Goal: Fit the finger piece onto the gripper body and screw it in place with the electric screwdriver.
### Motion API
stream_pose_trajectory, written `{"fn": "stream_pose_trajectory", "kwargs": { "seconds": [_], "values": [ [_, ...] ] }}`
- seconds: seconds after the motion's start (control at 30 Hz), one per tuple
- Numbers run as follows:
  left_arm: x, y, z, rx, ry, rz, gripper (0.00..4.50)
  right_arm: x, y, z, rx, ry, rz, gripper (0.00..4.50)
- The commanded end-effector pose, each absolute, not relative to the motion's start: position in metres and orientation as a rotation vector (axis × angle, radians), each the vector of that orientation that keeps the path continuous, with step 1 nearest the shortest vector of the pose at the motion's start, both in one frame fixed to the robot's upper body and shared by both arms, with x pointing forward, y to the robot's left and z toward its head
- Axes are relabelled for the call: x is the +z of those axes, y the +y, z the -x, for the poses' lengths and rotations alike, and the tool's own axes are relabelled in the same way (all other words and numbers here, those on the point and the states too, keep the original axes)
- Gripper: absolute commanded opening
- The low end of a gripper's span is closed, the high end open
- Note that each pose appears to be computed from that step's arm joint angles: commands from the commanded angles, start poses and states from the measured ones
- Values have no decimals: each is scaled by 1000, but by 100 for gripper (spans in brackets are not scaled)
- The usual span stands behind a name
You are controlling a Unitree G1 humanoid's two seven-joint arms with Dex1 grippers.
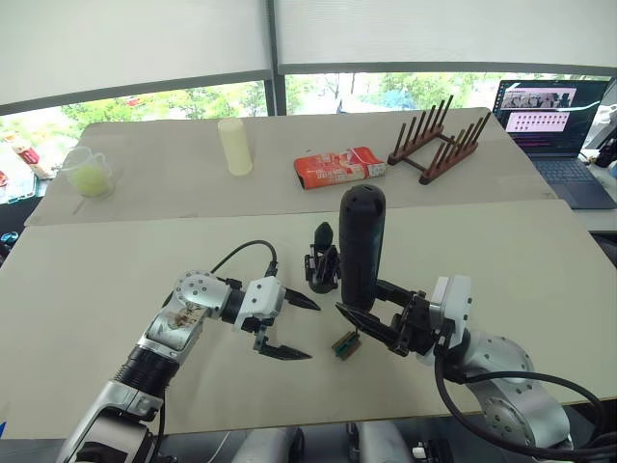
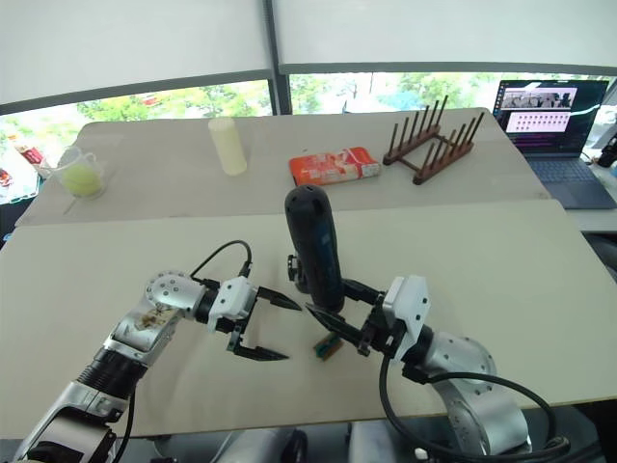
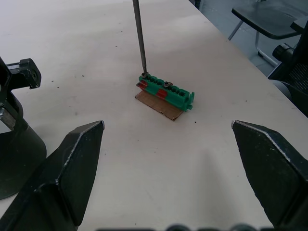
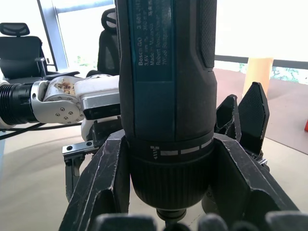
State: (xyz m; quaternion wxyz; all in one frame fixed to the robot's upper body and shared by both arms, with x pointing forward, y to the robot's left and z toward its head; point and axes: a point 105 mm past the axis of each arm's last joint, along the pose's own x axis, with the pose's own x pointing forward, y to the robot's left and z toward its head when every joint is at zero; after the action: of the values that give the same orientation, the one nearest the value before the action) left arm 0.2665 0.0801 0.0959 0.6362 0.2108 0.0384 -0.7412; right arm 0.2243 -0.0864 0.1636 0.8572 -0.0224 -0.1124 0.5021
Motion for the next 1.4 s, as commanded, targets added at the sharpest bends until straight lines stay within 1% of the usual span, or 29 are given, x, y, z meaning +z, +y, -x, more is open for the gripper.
{"fn": "stream_pose_trajectory", "kwargs": {
  "seconds": [0.03, 0.47, 0.83, 1.03, 1.17, 1.4],
  "values": [
    [105, 78, -267, -1694, 37, -500, 450, 180, -84, -220, 1077, -325, 59, 191],
    [106, 78, -268, -1690, 35, -502, 450, 176, -85, -221, 1073, -313, 57, 191],
    [106, 78, -270, -1686, 35, -501, 450, 179, -86, -220, 1073, -317, 64, 191],
    [108, 82, -271, -1663, 42, -487, 450, 200, -83, -212, 1119, -364, 75, 191],
    [109, 88, -271, -1629, 58, -457, 450, 220, -80, -208, 1136, -388, 52, 191],
    [115, 96, -271, -1549, 69, -395, 450, 252, -77, -214, 1209, -400, 30, 191]
  ]
}}
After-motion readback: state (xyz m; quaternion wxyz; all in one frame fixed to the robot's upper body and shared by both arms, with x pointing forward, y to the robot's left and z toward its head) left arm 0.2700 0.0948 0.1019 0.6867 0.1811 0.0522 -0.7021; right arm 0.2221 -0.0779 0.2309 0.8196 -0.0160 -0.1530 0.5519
